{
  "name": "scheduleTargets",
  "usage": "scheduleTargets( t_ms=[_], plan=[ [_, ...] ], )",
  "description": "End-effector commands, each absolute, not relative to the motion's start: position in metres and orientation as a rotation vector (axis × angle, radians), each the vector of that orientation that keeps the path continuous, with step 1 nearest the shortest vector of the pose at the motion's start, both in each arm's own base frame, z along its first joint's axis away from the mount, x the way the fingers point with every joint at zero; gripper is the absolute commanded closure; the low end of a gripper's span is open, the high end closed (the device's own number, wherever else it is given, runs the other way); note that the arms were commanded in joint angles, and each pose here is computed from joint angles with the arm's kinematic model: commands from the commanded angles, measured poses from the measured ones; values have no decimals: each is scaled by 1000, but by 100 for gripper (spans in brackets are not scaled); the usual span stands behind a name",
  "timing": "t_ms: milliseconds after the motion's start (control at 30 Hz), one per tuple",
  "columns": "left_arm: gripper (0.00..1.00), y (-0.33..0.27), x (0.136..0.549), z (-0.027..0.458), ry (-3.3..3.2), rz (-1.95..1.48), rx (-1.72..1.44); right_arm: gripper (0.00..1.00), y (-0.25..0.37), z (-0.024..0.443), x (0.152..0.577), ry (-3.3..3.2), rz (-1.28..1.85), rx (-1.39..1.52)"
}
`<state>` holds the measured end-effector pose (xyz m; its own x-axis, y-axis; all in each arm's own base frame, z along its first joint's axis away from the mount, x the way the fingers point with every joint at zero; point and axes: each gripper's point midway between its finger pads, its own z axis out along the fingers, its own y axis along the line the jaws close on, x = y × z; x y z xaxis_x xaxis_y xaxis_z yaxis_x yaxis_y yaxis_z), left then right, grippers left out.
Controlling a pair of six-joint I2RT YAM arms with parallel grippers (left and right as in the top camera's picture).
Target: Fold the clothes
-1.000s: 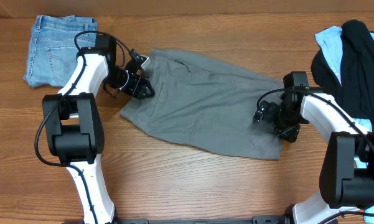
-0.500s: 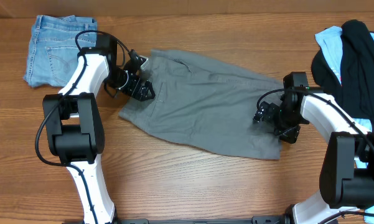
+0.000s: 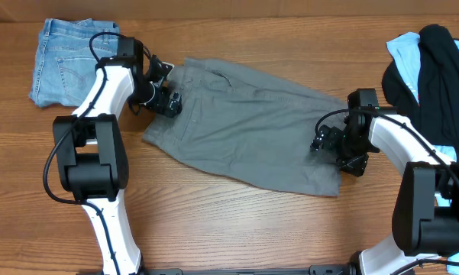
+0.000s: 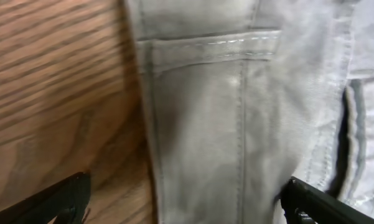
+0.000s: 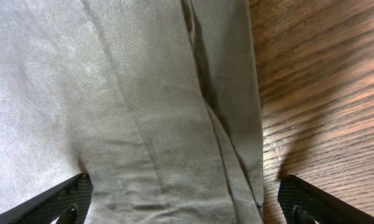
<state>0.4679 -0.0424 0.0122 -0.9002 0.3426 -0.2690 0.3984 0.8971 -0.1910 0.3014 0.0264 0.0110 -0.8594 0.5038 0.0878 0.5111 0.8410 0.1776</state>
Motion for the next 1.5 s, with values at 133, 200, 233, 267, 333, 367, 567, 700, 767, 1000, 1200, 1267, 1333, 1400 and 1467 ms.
scheduleTargets(
  t_ms=[133,200,233,267,333,367,567,700,767,1000,1200,1267,1333,1400,1467],
  plan=[
    [1,-59,444,-28,2911,-559,621,0,27,10,299,-2967,-308,-819],
    [7,-60,439,-36,2935,-582,618,0,27,10,298,-2966,-308,-819],
    [11,-61,437,-38,2942,-595,622,0,27,10,298,-2966,-308,-819],
    [17,-63,434,-39,2943,-612,636,0,27,10,298,-2966,-308,-820],
    [32,-67,431,-38,2930,-657,670,0,27,10,298,-2966,-308,-820],
    [41,-68,430,-38,2928,-667,673,0,27,10,298,-2967,-308,-819],
    [96,-60,432,-40,2978,-604,578,0,27,10,299,-2967,-308,-820],
    [96,-29,446,-33,3050,-487,253,0,28,10,300,-2969,-327,-819],
    [96,-11,452,-25,3066,-450,106,0,33,11,301,-2964,-365,-815],
    [96,38,456,5,3077,-427,-211,0,37,12,306,-2970,-417,-812],
    [96,52,455,31,3065,-426,-312,0,43,14,312,-2976,-484,-807],
    [96,53,455,41,3060,-400,-338,0,47,16,316,-2980,-527,-803],
    [96,51,455,58,3061,-360,-359,0,49,17,319,-2986,-546,-804],
    [96,43,454,77,3053,-353,-338,0,51,17,320,-2996,-550,-792],
    [96,32,455,103,3025,-347,-296,0,56,17,323,-3012,-556,-769]
  ],
)
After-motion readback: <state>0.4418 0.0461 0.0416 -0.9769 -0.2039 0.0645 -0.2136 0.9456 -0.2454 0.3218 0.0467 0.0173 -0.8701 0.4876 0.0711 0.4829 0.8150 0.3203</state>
